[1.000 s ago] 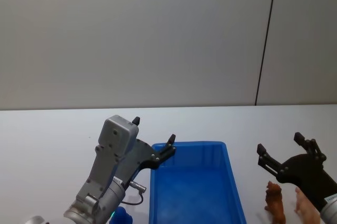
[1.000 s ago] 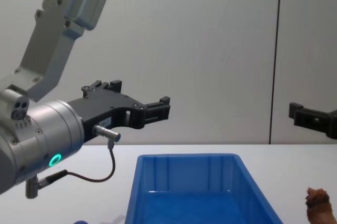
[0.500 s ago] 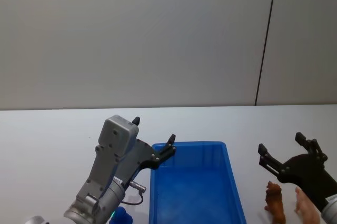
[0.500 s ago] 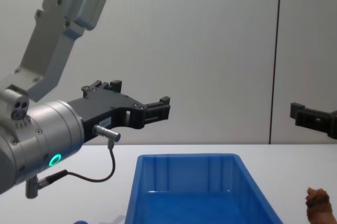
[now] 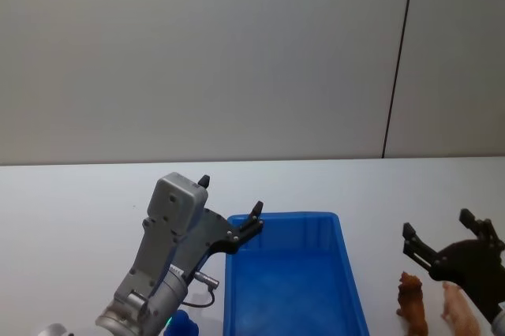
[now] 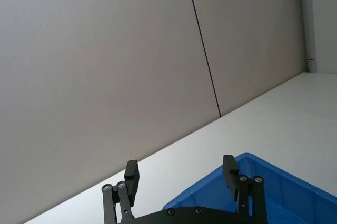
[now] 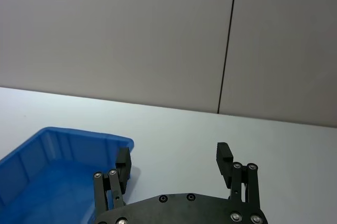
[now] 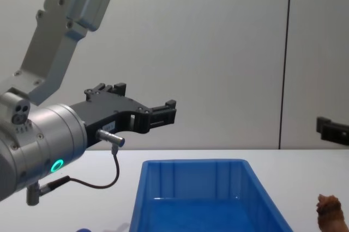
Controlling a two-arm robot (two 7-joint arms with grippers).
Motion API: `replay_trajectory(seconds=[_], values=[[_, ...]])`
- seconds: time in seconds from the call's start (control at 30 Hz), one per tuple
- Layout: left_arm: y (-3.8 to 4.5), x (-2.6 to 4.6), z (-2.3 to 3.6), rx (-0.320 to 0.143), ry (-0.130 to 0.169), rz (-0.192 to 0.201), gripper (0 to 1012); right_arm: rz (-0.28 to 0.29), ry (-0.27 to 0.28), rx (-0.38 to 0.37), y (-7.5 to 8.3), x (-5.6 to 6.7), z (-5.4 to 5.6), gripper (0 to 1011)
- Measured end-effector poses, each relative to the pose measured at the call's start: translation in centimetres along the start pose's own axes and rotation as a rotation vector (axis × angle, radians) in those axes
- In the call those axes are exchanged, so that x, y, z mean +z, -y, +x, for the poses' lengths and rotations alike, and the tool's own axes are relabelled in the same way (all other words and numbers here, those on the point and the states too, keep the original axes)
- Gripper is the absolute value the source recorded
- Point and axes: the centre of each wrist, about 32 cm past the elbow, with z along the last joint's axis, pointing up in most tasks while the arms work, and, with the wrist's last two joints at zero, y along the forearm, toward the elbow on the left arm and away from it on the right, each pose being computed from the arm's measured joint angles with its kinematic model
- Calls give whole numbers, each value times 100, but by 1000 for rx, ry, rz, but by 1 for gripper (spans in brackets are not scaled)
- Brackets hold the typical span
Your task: Pick up the two dolls from the table and place them into the box.
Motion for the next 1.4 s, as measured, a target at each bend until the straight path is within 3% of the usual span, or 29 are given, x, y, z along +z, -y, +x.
replay_trajectory(seconds=[0.37,0.7,1.4], values=[[0,0,0,0,0,0,1003,-87,3,-81,108,-59,-21,1001],[0,0,0,0,0,0,1003,-170,9,-137,215,-183,-19,1001],[0,0,0,0,0,0,1003,-280,5,-162,340,-466,24,1001]])
